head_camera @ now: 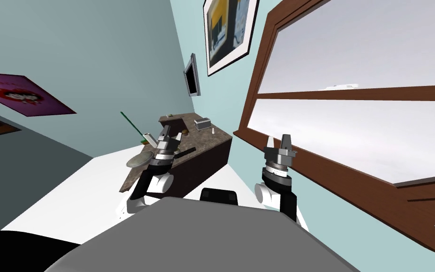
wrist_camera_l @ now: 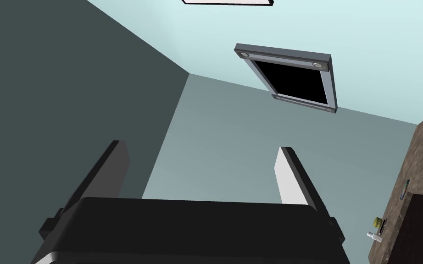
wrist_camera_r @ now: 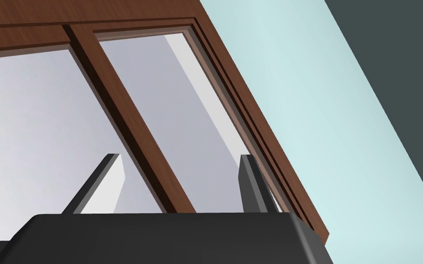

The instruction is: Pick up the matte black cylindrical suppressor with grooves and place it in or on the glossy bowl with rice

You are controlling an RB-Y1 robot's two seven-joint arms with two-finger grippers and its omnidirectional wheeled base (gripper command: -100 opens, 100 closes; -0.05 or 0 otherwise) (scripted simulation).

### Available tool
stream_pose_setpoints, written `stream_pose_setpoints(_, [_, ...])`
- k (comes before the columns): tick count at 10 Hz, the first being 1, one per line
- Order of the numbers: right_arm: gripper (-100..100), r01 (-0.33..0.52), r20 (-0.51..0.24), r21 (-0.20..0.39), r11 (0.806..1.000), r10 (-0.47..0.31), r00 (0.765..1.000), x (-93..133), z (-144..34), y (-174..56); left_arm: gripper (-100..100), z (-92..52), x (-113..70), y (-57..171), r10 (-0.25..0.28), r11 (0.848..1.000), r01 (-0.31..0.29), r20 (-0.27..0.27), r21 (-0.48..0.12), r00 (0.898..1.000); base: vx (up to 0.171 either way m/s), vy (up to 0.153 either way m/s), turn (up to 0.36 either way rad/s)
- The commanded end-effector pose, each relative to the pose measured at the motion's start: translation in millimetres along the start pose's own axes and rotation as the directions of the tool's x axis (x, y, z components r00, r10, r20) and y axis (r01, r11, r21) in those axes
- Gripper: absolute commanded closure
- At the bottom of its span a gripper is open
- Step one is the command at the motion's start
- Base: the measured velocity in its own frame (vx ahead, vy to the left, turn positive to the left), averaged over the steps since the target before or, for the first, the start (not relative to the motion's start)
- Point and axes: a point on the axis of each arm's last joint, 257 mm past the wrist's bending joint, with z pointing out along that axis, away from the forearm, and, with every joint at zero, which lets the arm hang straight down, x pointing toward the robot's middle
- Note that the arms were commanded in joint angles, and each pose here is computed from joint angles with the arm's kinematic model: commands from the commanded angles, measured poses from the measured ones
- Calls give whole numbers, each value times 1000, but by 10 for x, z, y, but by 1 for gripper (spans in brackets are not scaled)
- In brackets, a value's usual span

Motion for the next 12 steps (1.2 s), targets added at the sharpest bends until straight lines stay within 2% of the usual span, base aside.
stream_pose_setpoints(1, [0, 0, 0, 0, 1000, 0, 1000, 0, 0, 0, -100, 11, -66, 82, -4, 999, 4, -7, -45, 1000, 12, -113, 95])
stream_pose_setpoints(4, [0, 0, 0, 0, 1000, 0, 1000, 0, 0, 0, -100, 10, -131, 193, -9, 995, 8, -9, -99, 1000, 18, -80, 63])
stream_pose_setpoints(5, [0, 0, 0, 0, 1000, 0, 1000, 0, 0, 0, -100, 6, -194, 268, -14, 990, 13, -11, -139, 1000, 17, -101, 108])
stream_pose_setpoints(6, [0, 0, 0, 0, 1000, 0, 1000, 0, 0, 0, -100, 3, -197, 290, -14, 989, 12, -9, -148, 1000, 14, -88, 56])
stream_pose_setpoints(7, [0, 0, 0, 0, 1000, 0, 1000, 0, 0, 0, -100, -9, -262, 367, -20, 982, 18, -9, -189, 1000, 28, -87, 90])
stream_pose_setpoints(10, [0, 0, 0, 0, 1000, 0, 1000, 0, 0, 0, -100, -41, -339, 509, -27, 967, 25, -3, -255, 1000, 24, -81, 69])
stream_pose_setpoints(12, [0, 0, 0, 0, 1000, 0, 1000, 0, 0, 0, -100, -80, -414, 628, -33, 950, 32, 3, -312, 999, 37, -75, 73])
